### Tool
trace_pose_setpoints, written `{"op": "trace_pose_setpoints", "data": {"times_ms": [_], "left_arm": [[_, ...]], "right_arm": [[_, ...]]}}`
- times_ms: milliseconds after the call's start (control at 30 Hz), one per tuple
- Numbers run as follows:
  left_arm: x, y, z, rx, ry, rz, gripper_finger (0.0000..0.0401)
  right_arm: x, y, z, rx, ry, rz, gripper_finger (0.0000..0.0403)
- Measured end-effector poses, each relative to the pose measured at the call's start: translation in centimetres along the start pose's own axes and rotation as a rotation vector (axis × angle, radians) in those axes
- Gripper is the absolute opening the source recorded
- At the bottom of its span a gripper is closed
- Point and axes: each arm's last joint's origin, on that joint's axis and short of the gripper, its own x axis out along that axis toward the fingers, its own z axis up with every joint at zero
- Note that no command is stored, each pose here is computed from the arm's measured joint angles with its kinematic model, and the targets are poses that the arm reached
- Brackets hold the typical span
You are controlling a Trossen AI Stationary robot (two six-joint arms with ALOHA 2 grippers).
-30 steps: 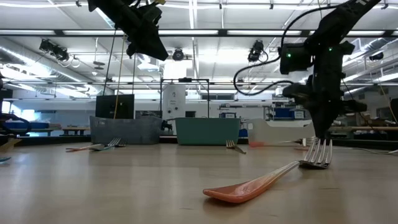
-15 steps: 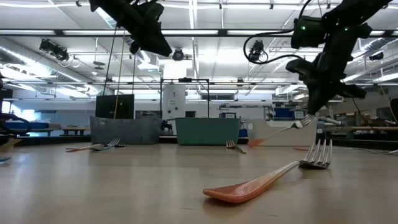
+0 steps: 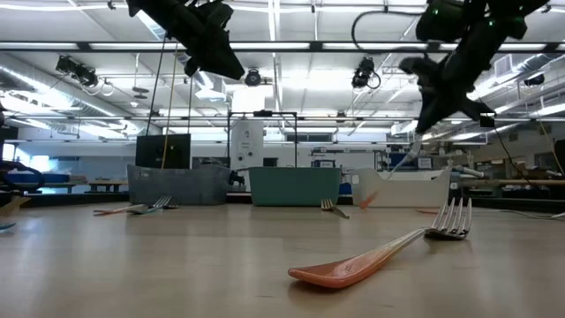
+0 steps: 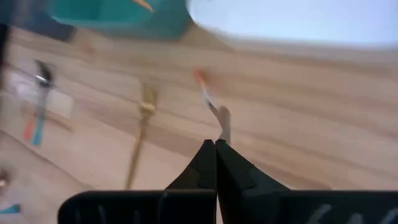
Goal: Sort silverware by color (type)
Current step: Put the orange fork into the white bin
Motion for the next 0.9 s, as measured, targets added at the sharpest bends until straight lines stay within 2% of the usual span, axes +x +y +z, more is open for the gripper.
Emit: {"op": "trace_pose_setpoints", "data": {"times_ms": [167, 300, 467, 567, 733, 900], "left_arm": [[0.0, 0.0, 0.0, 0.000, 0.000, 0.000, 0.0096], [0.0, 0.0, 0.0, 0.000, -0.002, 0.000, 0.0096], [0.0, 0.0, 0.1, -0.001, -0.011, -0.001, 0.0096], [0.0, 0.0, 0.1, -0.001, -0.013, -0.003, 0.0096], [0.0, 0.0, 0.1, -0.001, -0.014, -0.002, 0.0096], [0.0, 0.0, 0.1, -0.001, -0.014, -0.002, 0.0096]], "right_arm": [[-2.7, 0.7, 1.9, -0.034, -0.118, -0.001, 0.0000], [-3.4, 0.7, 3.2, -0.046, -0.168, -0.013, 0.0000], [-3.0, 0.6, 3.3, -0.080, -0.075, 0.036, 0.0002], [-2.5, 0.7, 2.9, -0.173, 0.016, 0.052, 0.0016], [-0.4, 0.6, 2.5, -0.420, 0.101, -0.087, 0.0055], [2.7, 0.6, 2.6, -0.614, 0.225, -0.126, 0.0088]]}}
